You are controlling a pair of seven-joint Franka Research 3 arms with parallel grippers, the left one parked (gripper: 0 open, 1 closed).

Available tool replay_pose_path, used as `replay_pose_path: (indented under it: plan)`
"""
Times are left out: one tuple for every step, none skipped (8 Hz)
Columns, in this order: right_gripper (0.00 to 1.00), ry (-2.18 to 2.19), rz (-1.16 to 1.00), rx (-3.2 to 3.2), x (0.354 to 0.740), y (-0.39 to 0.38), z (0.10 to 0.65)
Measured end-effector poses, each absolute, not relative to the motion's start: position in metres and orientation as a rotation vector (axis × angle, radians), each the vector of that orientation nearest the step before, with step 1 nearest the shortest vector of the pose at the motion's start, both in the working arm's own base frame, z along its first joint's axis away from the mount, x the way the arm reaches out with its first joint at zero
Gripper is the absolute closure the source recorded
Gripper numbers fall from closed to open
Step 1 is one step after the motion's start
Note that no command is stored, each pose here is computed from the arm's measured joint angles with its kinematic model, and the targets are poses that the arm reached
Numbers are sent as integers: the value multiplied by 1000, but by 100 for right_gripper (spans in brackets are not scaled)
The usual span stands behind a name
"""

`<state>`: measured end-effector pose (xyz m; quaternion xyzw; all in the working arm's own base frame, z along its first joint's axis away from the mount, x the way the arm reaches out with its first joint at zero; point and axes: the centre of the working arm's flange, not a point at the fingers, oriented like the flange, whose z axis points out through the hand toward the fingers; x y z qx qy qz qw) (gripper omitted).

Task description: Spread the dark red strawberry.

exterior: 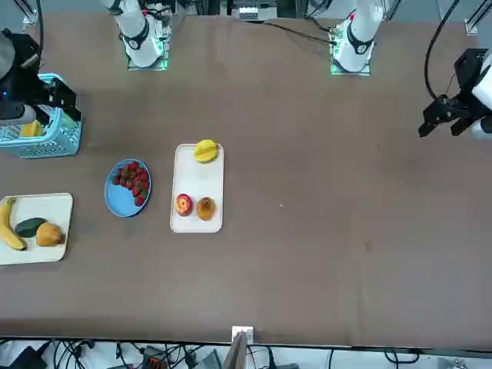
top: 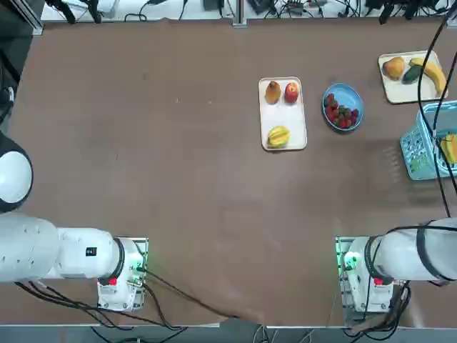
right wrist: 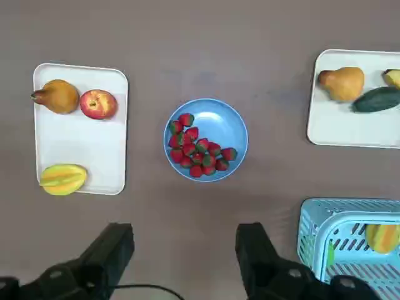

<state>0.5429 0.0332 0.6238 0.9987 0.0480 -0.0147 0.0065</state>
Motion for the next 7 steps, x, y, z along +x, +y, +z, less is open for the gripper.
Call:
replay_pose_path:
  plan:
    - [0,150,-46,3125,543,33,624]
    - [0,151,-46,3125,543,34,624]
    - [0,155,-46,3125,543,35,624]
    - [0,162,-52,3124,543,38,622]
    - [0,173,-74,3122,546,42,614]
    - [0,189,-107,3119,551,46,601]
    - [0,228,-139,3115,557,51,582]
